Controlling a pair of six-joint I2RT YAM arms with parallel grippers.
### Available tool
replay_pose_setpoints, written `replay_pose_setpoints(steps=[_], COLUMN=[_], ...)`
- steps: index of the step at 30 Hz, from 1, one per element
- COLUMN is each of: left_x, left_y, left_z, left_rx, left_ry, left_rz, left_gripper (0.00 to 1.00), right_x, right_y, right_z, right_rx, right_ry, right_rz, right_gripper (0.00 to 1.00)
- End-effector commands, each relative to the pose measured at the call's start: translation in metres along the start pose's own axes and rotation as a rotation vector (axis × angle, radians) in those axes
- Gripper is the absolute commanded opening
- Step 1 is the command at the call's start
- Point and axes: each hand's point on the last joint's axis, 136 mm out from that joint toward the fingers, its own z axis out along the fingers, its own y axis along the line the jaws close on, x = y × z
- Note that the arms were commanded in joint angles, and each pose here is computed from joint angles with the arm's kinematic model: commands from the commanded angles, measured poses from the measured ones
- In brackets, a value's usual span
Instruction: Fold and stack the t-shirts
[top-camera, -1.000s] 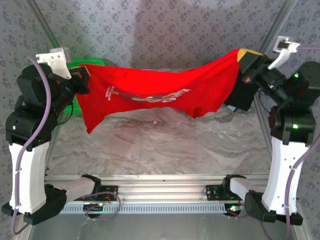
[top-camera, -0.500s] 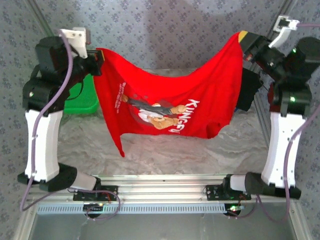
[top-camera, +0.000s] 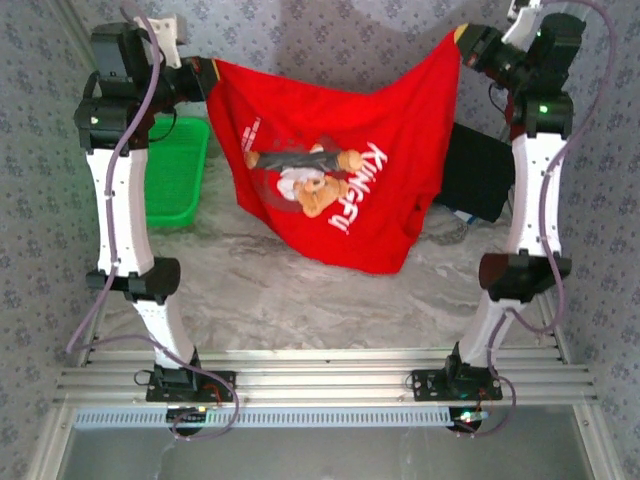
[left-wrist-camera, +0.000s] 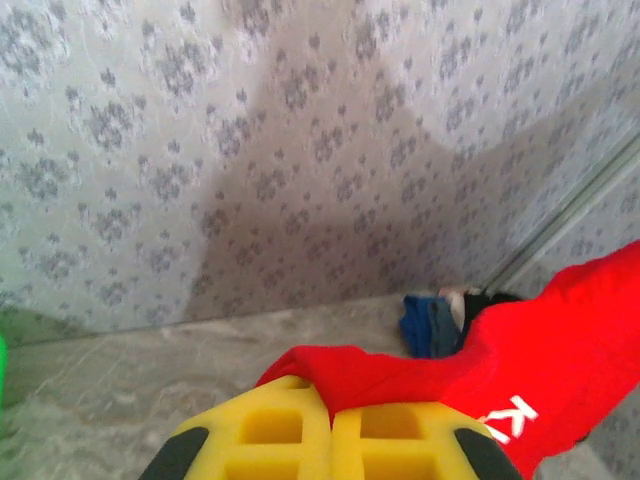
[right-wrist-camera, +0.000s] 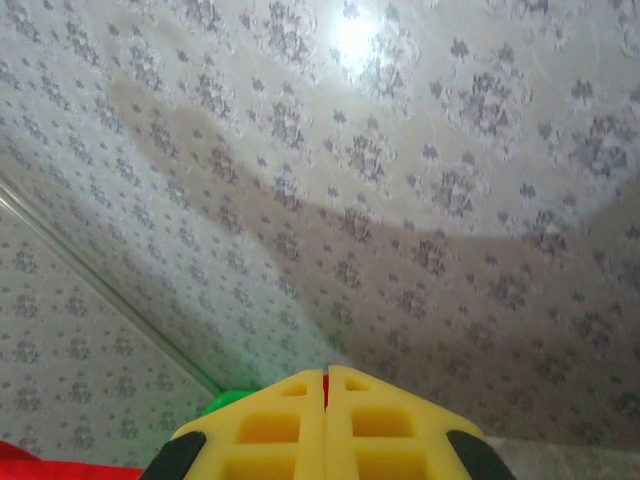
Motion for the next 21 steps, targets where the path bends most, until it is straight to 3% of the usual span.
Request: replay_pose_setpoints(steps=[1,5,10,15,18,21], left_x=[-0.047,-0.063,-0.044,0.013,0.063,0.129], left_y=[-0.021,-0.019,-0.002,0.028,0.039,0.052], left_z=[-0.016,-0.026,-0.031,-0.023,-0.015,-0.016], left_rx=[0.132,0.13,0.056,-0.064,-0.109,-0.138], left_ry=[-0.162,-0.225,-0.149,0.065,0.177,0.295], left_rz=[-0.006,0.038,0.103,0.063,0.035,-0.081], left_gripper=[0.0,0.0,0.0,0.0,0.0,0.0], right_x=[-0.039,-0.067,-0.06,-0.004,0.048,0.104], right_y=[0.026,0.037,0.026,0.004,-0.011,-0.021], right_z=[-0.005,-0.016,-0.031,-0.048,-0.064,-0.091], right_rx=[-0.081,-0.122,-0.076,0.032,0.072,0.128], right_ry=[-0.115,-0.218,-0.161,0.015,0.114,0.196], right_rz=[-0.028,-0.068,-0.097,-0.122,-0.092,-0.048], right_gripper=[0.0,0.0,0.0,0.0,0.0,0.0])
